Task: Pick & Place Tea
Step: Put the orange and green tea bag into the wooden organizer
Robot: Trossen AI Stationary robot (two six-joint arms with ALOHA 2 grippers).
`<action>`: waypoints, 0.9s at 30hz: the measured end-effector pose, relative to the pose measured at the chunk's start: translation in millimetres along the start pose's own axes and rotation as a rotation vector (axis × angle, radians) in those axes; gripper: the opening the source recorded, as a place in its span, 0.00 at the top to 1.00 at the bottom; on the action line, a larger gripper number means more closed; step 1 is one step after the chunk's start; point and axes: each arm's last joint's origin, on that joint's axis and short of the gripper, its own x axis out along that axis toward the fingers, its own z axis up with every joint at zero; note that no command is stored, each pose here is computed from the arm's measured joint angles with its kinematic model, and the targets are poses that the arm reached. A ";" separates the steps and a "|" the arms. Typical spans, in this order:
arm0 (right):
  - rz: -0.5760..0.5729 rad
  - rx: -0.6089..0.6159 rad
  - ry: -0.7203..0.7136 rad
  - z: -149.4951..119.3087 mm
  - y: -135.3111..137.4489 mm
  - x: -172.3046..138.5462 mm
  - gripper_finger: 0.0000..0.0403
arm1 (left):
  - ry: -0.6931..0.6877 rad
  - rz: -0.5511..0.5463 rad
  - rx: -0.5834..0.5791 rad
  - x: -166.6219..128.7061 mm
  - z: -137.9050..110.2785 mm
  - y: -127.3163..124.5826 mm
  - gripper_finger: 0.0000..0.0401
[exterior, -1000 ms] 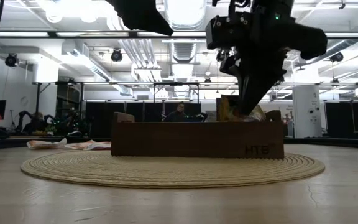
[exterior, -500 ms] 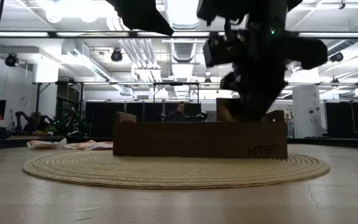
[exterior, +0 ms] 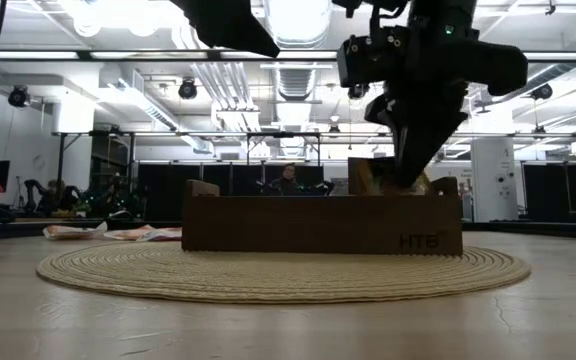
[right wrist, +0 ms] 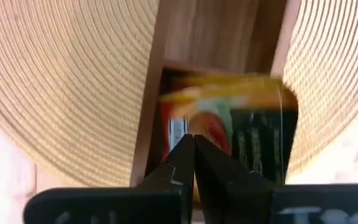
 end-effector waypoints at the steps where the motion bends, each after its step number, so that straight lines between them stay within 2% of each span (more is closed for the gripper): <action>1: -0.002 0.007 0.009 -1.2 -0.4 -1.0 0.98 | 0.000 0.000 0.000 0.0 0.0 0.0 0.46; 10: -0.003 0.007 0.059 -10.0 1.7 3.1 0.98 | -0.002 -0.005 0.000 0.0 0.1 -0.1 0.46; 14: 0.006 0.026 0.031 -8.9 2.3 6.6 0.98 | -0.002 -0.005 -0.001 0.1 0.1 -0.1 0.46; 20: 0.078 0.063 -0.057 0.5 5.7 6.4 0.98 | -0.003 -0.005 -0.002 0.1 0.2 0.0 0.46; 27: 0.065 0.062 -0.031 -2.3 4.3 2.0 0.98 | -0.004 -0.005 -0.002 0.1 0.3 0.0 0.46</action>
